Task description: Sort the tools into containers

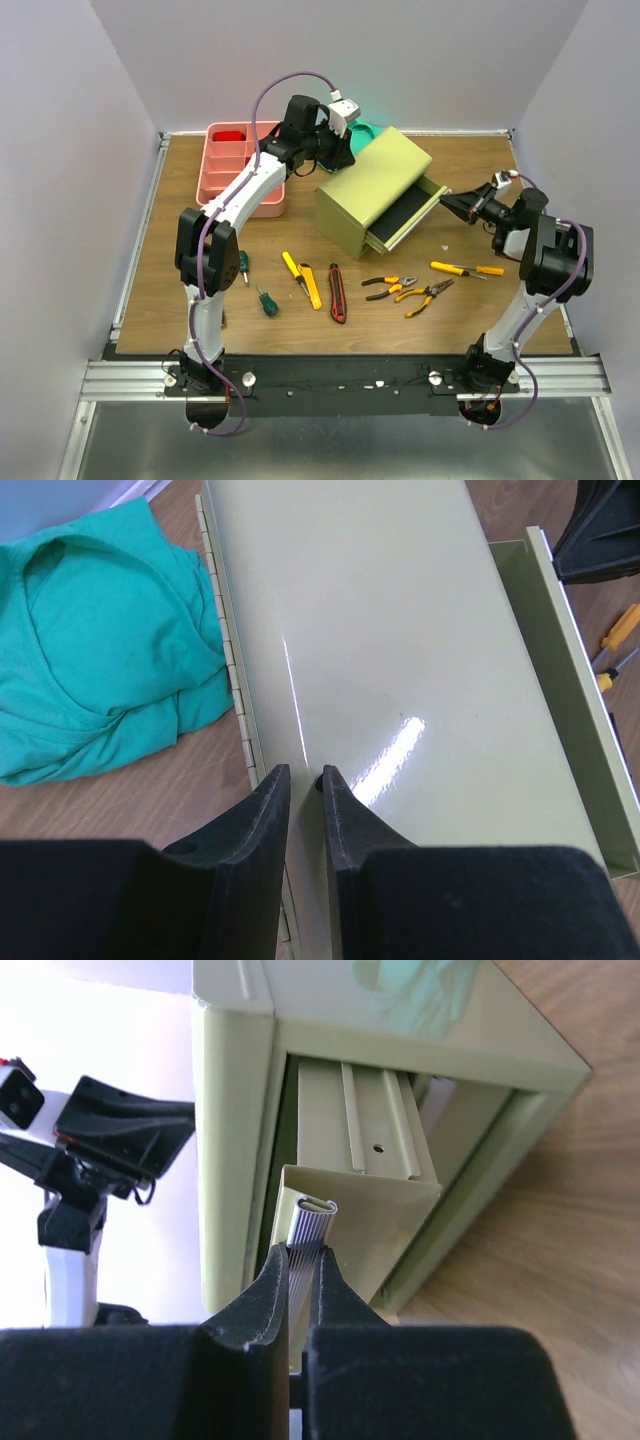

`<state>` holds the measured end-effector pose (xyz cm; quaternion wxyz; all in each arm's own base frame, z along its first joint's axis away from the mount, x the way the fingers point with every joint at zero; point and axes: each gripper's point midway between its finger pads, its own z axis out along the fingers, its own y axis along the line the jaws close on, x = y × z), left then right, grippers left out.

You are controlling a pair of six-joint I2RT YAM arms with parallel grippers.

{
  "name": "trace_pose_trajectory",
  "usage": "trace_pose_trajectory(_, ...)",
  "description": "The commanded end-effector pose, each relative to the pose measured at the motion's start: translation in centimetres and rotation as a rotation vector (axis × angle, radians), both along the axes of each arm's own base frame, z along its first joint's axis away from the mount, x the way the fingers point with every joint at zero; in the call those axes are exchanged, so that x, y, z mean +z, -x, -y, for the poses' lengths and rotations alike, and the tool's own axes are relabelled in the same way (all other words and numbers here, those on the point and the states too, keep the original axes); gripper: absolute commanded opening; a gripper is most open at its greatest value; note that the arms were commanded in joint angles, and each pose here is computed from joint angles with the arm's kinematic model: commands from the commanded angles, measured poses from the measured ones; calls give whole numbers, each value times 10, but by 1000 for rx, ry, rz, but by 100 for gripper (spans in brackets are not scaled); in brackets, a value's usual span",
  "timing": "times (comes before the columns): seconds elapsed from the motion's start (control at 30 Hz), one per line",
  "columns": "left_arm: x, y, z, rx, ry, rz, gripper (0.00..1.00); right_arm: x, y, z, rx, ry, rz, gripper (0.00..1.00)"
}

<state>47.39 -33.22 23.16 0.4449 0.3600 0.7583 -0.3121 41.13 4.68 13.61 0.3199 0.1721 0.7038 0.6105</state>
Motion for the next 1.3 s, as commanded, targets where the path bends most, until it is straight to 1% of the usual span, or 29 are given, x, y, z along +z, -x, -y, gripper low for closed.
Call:
trace_pose_trajectory(0.0,-68,15,-11,13,-117,-171,27,1,26,15,57,115,89,1)
trace_pose_trajectory(0.03,-66,14,-10,14,-113,-165,27,-1,28,17,57,122,85,1)
trace_pose_trajectory(0.07,-67,14,-10,12,-111,-167,27,-6,32,18,59,108,33,1)
trace_pose_trajectory(0.1,-66,14,-10,15,-106,-168,27,-4,32,21,60,145,68,1)
trace_pose_trajectory(0.17,-66,13,-9,18,-101,-166,27,-9,39,21,68,139,17,1)
trace_pose_trajectory(0.27,-65,13,-8,16,-99,-162,27,-11,45,20,82,163,21,2)
trace_pose_trajectory(0.3,-65,12,-8,17,-97,-160,27,-14,45,22,78,191,30,5)
trace_pose_trajectory(0.33,-63,12,-8,18,-96,-155,27,-9,40,25,75,219,48,19)
trace_pose_trajectory(0.37,-61,11,-8,18,-94,-151,27,-11,46,24,83,208,-13,25)
trace_pose_trajectory(0.43,-53,6,-8,27,-88,-123,27,1,41,29,97,285,62,40)
trace_pose_trajectory(0.47,-50,4,-8,32,-86,-115,27,4,47,28,106,283,32,43)
trace_pose_trajectory(0.53,-33,-3,-9,55,-71,-76,28,14,48,34,112,363,108,49)
trace_pose_trajectory(0.57,-25,-7,-10,75,-58,-64,28,30,51,34,118,388,120,50)
trace_pose_trajectory(0.6,-10,-9,-9,85,-39,-33,29,32,52,38,124,475,182,51)
trace_pose_trajectory(0.67,10,-15,-11,110,-13,5,31,48,64,36,140,534,213,54)
trace_pose_trajectory(0.7,29,-16,-13,123,7,33,31,47,67,39,146,611,250,55)
trace_pose_trajectory(0.77,42,-15,-20,158,1,50,34,48,81,38,160,663,243,57)
trace_pose_trajectory(0.8,55,-12,-28,175,4,67,35,50,87,41,166,747,285,57)
trace_pose_trajectory(0.87,61,-5,-41,224,4,50,38,47,97,46,163,828,266,59)
trace_pose_trajectory(0.9,65,0,-58,276,-2,51,40,44,101,53,167,925,286,59)
trace_pose_trajectory(0.93,66,4,-65,308,10,32,44,42,104,57,187,975,307,59)
trace_pose_trajectory(0.97,68,8,-74,329,15,29,45,36,113,58,226,1008,300,59)
trace_pose_trajectory(1.0,66,20,-84,346,12,21,46,30,117,65,285,1108,367,59)
trace_pose_trajectory(1.03,70,20,-94,367,26,38,46,25,123,66,333,1145,396,59)
trace_pose_trajectory(1.07,72,24,-100,378,29,50,51,17,140,61,414,1138,395,59)
trace_pose_trajectory(1.1,73,36,-107,381,34,60,52,11,144,65,506,1210,479,59)
trace_pose_trajectory(1.17,77,42,-116,385,31,94,55,4,154,67,586,1204,463,59)
trace_pose_trajectory(1.23,75,52,-125,410,23,103,61,1,153,71,650,1228,505,59)
trace_pose_trajectory(1.27,73,55,-128,416,19,102,61,0,150,73,665,1232,513,60)
